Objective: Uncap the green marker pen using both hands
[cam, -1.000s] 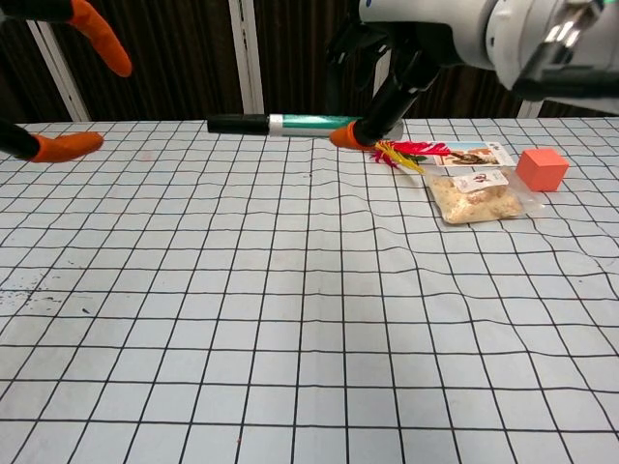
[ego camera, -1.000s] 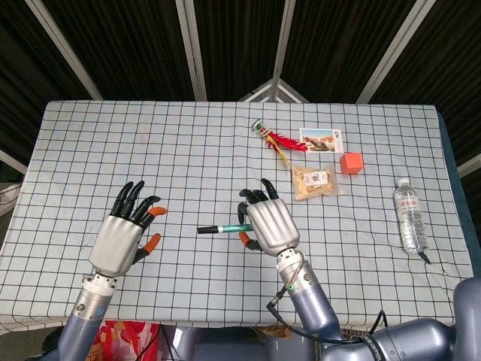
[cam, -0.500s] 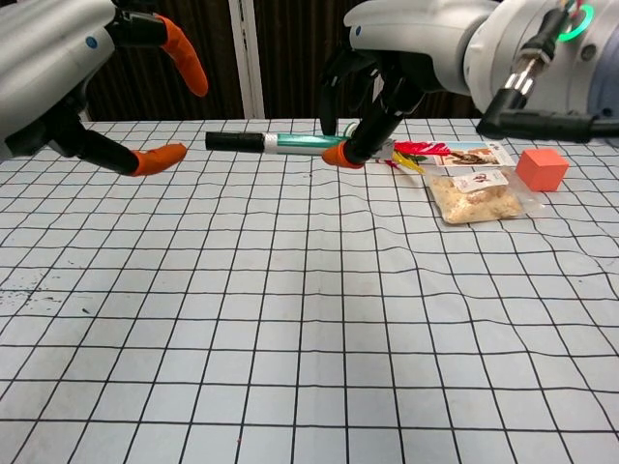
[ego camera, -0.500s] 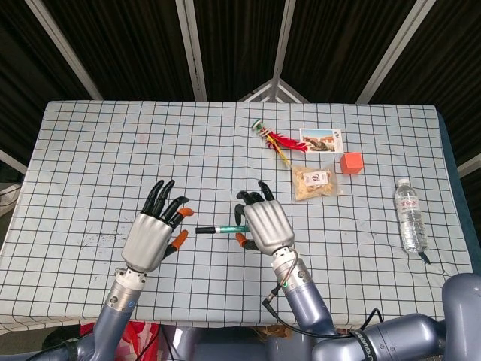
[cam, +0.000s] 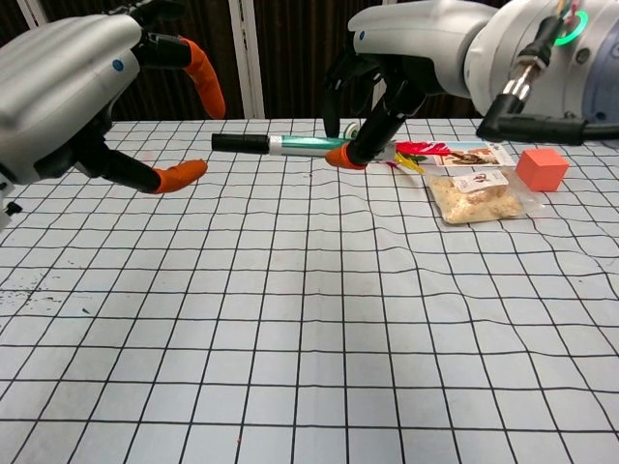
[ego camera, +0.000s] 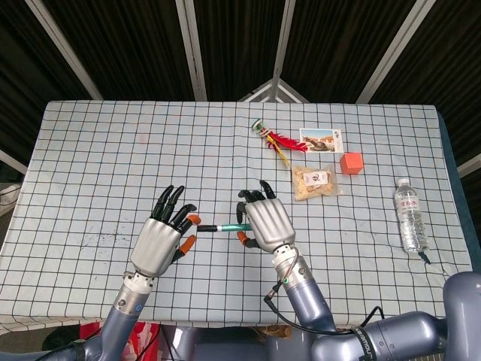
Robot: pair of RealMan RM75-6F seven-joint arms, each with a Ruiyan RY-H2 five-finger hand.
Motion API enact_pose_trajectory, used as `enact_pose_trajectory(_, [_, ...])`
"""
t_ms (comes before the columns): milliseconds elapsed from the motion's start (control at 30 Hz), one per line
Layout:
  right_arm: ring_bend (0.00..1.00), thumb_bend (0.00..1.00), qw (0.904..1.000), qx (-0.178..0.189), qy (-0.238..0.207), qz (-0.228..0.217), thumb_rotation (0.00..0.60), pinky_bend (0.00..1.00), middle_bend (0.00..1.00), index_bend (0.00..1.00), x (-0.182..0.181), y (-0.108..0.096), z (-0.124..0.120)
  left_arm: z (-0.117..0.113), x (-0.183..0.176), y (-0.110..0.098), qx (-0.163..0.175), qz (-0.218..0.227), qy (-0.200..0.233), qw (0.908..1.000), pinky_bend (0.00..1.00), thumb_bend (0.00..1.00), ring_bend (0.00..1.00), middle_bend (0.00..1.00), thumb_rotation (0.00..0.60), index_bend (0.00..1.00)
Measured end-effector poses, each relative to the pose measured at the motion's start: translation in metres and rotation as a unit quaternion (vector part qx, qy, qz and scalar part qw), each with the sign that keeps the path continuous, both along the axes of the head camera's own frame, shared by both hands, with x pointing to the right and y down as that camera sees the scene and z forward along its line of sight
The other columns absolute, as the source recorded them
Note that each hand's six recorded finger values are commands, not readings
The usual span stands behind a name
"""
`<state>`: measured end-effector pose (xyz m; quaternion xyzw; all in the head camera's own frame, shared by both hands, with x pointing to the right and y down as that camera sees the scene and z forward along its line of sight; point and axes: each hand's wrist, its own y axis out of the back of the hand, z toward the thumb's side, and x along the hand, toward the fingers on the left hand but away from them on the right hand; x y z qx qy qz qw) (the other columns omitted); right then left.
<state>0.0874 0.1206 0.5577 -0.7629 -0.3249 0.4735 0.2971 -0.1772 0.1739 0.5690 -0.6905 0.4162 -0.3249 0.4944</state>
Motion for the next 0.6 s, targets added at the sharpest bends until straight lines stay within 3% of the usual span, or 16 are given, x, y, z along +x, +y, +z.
enact_pose_trajectory(600, [0.25,0.61,1.0000,-0.004,-0.007,-0.001,0.600,0.08,0.25,0.76,0.003,0.000,0.000,0.005,0.019,-0.001,0.012,0.011,0.009,0.9998,0.06,0.39,0.02,0.37,0.600,0.52])
